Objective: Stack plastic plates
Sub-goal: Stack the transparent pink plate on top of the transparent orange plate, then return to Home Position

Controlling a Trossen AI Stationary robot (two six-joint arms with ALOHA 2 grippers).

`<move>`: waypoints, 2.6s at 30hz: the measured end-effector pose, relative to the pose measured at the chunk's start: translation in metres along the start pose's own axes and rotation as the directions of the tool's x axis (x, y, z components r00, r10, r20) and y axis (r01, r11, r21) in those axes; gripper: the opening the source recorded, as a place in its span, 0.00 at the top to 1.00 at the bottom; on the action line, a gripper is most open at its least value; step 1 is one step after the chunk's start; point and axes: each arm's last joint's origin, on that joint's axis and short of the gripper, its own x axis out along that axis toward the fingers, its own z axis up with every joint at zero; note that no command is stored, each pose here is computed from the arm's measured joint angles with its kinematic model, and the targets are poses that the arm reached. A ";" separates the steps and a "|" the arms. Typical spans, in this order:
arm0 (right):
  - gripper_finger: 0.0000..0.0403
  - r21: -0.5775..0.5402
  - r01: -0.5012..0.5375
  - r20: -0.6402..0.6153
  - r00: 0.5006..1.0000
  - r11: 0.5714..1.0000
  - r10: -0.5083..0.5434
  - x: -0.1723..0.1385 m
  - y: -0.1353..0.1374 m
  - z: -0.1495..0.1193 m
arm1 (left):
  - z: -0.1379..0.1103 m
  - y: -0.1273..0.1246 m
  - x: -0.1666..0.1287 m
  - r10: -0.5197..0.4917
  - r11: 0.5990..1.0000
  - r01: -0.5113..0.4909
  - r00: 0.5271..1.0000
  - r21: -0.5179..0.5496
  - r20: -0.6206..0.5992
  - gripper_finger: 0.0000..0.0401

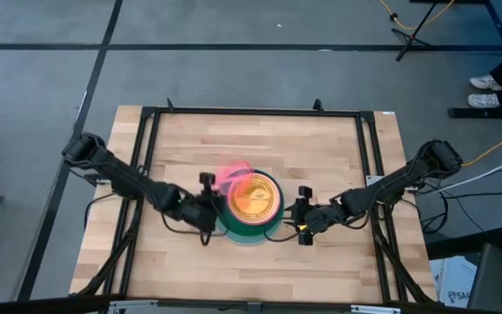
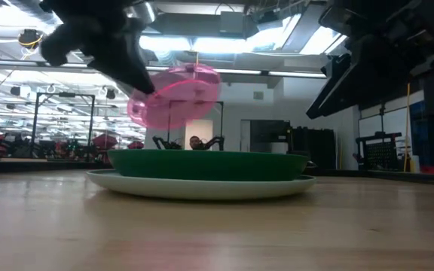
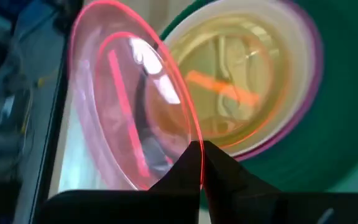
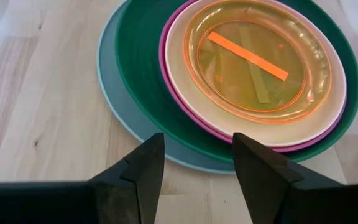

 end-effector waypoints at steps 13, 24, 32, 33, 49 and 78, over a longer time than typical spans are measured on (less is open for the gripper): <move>0.55 0.006 -0.075 -0.024 0.997 0.997 0.075 0.000 0.002 -0.001 | 0.011 -0.045 0.038 -0.111 0.991 0.104 0.991 0.088 0.079 1.00; 0.55 -0.001 -0.075 -0.024 0.997 0.997 0.075 0.000 0.002 -0.001 | 0.009 -0.036 0.055 -0.105 0.994 0.103 0.994 0.046 0.034 0.89; 0.55 0.005 -0.074 -0.025 0.997 0.997 0.074 0.000 0.002 -0.001 | 0.009 -0.037 0.043 -0.114 0.992 0.112 0.992 0.052 0.043 0.78; 0.55 0.005 -0.074 -0.025 0.997 0.997 0.074 0.000 0.002 -0.001 | 0.009 -0.037 0.040 -0.113 0.992 0.111 0.992 0.051 0.048 0.78; 0.55 -0.002 -0.087 0.059 0.994 0.996 0.087 -0.029 -0.007 0.011 | -0.003 0.002 -0.003 -0.147 0.984 0.163 0.973 -0.077 0.179 0.78; 0.55 -0.042 -0.019 0.233 0.972 0.999 0.029 -0.077 -0.025 0.025 | -0.154 0.063 -0.017 0.073 0.808 0.302 0.800 -0.505 0.595 0.78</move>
